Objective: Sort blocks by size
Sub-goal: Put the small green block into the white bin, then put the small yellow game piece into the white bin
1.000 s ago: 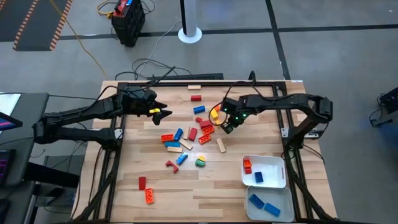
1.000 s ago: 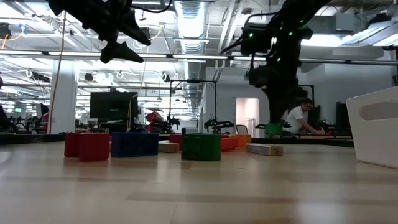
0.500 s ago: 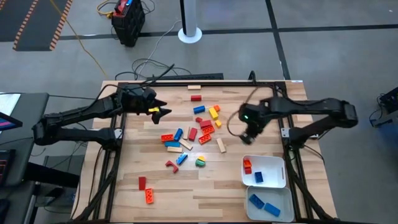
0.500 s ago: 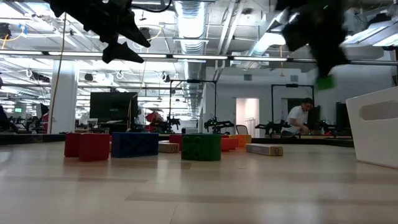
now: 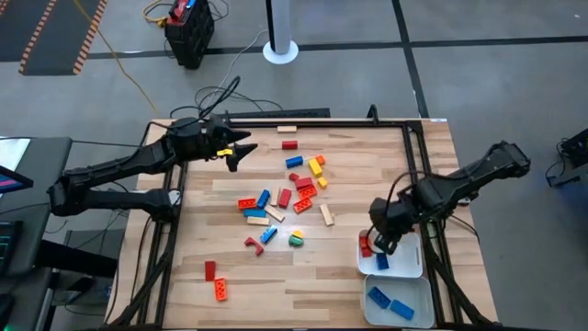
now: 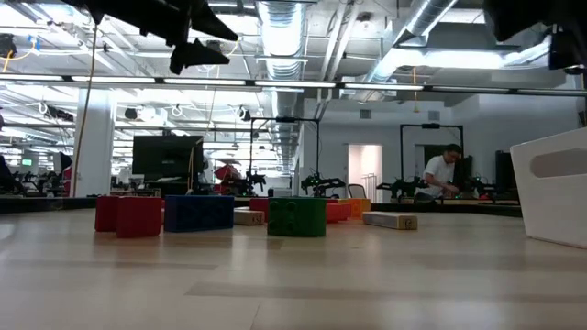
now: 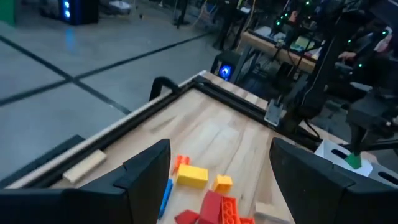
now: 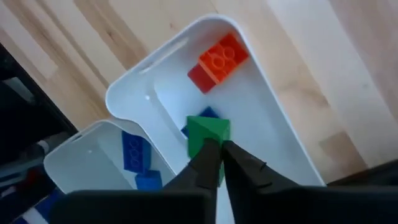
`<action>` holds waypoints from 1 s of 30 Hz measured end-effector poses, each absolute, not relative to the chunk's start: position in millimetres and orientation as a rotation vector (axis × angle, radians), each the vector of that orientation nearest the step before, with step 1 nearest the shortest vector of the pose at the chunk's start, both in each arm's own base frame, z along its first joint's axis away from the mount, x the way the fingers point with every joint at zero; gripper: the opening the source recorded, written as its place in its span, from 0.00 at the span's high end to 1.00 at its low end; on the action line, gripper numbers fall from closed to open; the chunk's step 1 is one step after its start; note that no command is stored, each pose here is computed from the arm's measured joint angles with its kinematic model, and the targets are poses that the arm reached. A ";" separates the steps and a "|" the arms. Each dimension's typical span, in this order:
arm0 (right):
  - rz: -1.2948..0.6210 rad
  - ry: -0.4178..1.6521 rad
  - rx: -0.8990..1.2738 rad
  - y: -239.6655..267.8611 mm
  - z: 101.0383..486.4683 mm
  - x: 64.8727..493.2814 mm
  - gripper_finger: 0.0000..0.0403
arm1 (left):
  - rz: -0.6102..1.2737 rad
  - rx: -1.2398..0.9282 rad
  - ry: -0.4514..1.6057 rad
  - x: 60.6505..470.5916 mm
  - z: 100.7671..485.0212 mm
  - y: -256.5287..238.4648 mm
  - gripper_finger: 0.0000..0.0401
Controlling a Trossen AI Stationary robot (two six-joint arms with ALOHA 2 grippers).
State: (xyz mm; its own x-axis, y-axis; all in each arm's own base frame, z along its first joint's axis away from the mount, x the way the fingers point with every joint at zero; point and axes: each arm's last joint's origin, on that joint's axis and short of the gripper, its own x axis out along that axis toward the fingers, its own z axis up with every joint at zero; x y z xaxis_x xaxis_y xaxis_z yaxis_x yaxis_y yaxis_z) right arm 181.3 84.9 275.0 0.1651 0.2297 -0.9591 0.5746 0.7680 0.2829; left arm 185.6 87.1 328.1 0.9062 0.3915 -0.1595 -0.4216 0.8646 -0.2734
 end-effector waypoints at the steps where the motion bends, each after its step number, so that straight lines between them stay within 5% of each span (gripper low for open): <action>1: -0.281 1.421 0.708 87.4 274.0 181.3 0.84 | 0.427 -0.300 0.096 185.7 328.6 87.3 0.34; 11: -0.349 1.358 0.710 73.5 273.2 189.7 0.65 | 0.443 -0.352 0.084 185.5 328.5 87.6 0.34; 23: -0.363 1.063 0.572 -11.5 276.4 228.7 0.63 | 0.444 -0.489 0.090 186.1 325.1 86.2 0.34; 30: -0.341 1.058 0.518 -54.9 252.1 256.6 0.62 | 0.450 -0.566 0.136 187.0 319.5 81.4 0.34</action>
